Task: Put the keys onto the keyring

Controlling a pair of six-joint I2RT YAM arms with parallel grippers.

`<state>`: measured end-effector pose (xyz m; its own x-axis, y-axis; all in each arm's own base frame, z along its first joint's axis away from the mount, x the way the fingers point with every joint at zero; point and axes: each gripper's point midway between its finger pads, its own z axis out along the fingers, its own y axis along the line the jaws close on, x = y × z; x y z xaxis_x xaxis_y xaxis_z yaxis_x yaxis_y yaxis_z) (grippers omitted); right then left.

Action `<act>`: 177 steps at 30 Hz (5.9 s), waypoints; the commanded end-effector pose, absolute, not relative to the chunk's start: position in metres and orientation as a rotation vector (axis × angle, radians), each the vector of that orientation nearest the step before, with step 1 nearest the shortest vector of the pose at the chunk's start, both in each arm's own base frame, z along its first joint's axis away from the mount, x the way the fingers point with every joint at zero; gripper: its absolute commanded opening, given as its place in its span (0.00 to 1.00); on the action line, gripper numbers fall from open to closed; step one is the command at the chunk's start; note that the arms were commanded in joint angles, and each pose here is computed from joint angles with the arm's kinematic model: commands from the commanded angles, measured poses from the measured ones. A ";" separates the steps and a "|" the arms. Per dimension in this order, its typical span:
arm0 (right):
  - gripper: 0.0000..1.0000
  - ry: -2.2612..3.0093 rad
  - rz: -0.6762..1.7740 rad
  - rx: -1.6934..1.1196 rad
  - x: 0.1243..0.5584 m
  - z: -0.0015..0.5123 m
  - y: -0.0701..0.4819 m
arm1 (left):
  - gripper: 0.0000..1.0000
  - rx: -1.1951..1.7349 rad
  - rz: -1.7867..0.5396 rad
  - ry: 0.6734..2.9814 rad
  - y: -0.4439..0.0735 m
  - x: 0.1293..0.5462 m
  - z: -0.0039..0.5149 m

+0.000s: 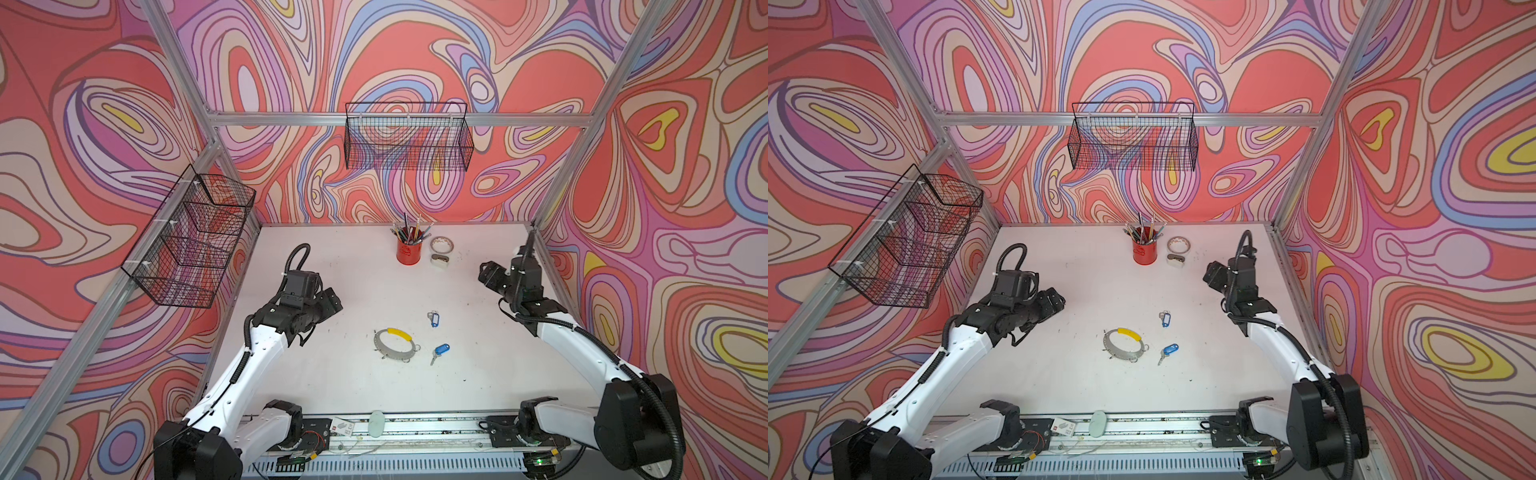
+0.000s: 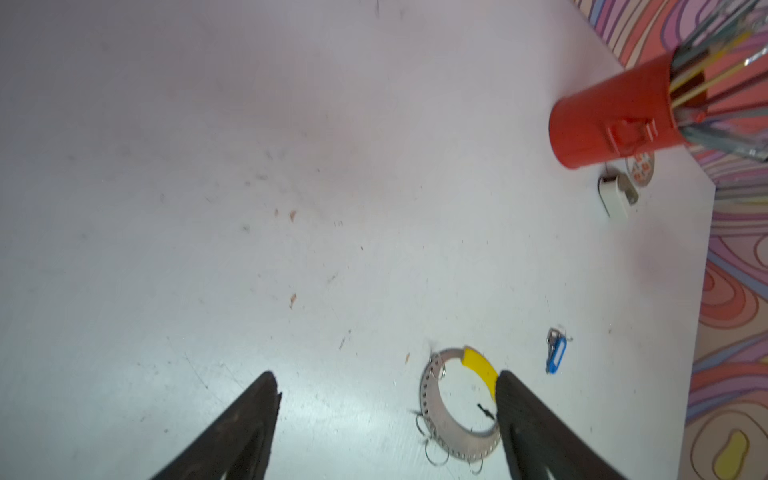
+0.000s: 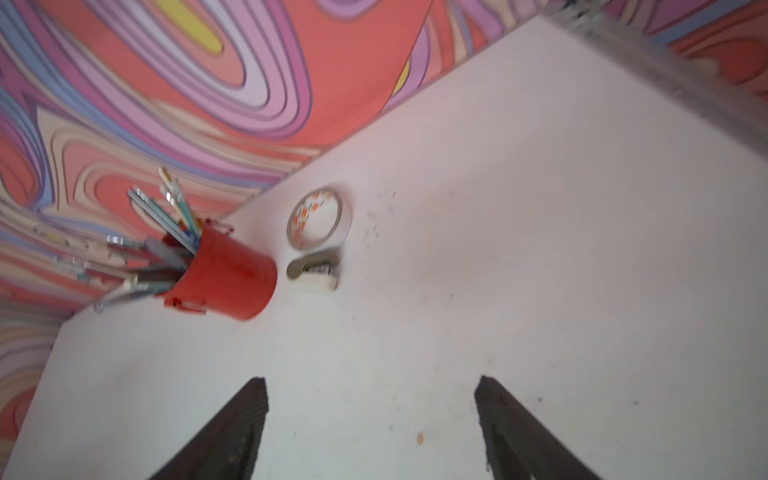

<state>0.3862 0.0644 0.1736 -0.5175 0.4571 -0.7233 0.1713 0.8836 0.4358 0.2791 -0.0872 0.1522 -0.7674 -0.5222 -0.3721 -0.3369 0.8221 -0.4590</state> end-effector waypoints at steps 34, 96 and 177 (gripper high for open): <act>0.28 2.659 0.594 -0.503 0.283 0.035 0.394 | 0.95 -0.636 -0.586 2.612 -0.114 0.203 0.109; 0.00 2.119 0.799 -0.990 0.270 0.159 0.386 | 0.92 0.626 -0.524 1.956 -0.162 0.235 0.238; 0.00 1.600 1.020 -1.154 0.231 0.228 0.329 | 0.09 1.452 -0.994 1.563 -0.278 0.237 0.242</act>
<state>0.2377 0.3271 0.2337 -0.1788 -0.2176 -0.9595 -0.9570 0.2651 0.1182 0.2364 -0.2656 0.2169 -0.1107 0.4856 -0.8672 0.9928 0.0942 -0.0740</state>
